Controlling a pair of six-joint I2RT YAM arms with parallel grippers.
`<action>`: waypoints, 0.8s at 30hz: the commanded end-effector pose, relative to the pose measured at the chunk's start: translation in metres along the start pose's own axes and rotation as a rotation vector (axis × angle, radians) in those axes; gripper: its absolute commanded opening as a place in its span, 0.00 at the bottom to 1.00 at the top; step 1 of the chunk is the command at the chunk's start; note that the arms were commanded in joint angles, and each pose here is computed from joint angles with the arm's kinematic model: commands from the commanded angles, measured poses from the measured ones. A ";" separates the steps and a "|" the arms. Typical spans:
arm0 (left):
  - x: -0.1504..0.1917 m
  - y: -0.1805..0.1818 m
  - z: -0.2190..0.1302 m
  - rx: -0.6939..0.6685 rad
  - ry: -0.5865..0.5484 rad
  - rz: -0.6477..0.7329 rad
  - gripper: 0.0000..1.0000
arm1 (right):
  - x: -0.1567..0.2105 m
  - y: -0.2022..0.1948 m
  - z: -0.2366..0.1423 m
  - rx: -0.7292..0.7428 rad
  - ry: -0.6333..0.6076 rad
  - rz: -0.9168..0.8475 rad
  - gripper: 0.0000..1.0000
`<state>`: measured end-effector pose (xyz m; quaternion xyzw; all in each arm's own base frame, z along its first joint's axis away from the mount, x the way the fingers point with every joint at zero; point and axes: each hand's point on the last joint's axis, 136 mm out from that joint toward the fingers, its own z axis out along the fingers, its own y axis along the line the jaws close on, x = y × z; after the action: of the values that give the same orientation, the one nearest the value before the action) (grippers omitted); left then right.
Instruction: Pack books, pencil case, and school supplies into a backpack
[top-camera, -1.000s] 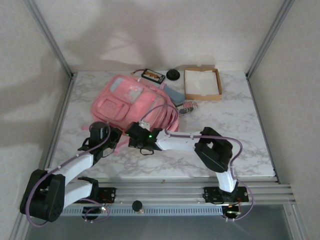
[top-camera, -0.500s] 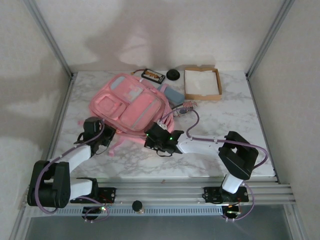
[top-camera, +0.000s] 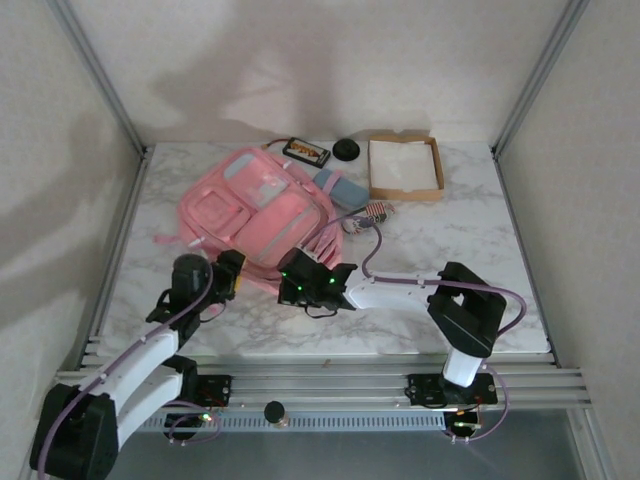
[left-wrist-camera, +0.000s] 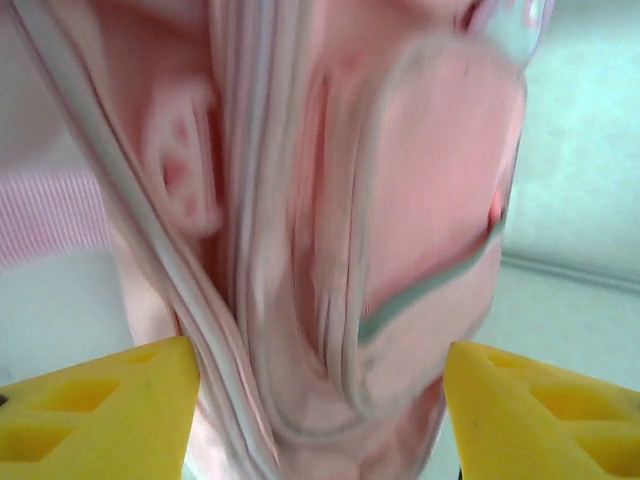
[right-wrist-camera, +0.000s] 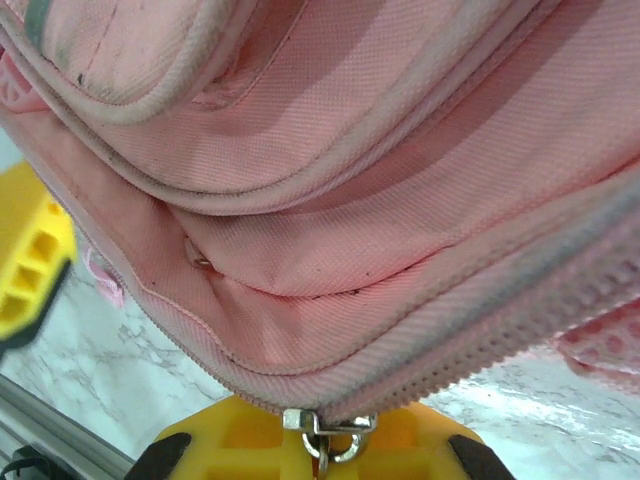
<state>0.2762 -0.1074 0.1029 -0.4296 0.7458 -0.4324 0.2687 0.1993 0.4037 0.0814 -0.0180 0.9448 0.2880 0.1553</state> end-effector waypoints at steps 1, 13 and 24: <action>0.017 -0.005 -0.001 0.044 0.008 -0.153 0.63 | 0.005 0.024 -0.001 -0.084 0.018 -0.059 0.00; 0.044 -0.003 0.019 -0.027 -0.005 -0.171 0.24 | 0.006 0.023 0.002 -0.073 0.020 -0.093 0.00; 0.012 0.029 0.018 -0.151 -0.116 -0.098 0.00 | -0.002 -0.010 -0.014 0.039 0.011 -0.053 0.00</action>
<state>0.2602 -0.1543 0.0697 -0.4827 0.7465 -0.4145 0.1950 0.1978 0.4041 0.0784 -0.0505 0.9447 0.2835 0.1567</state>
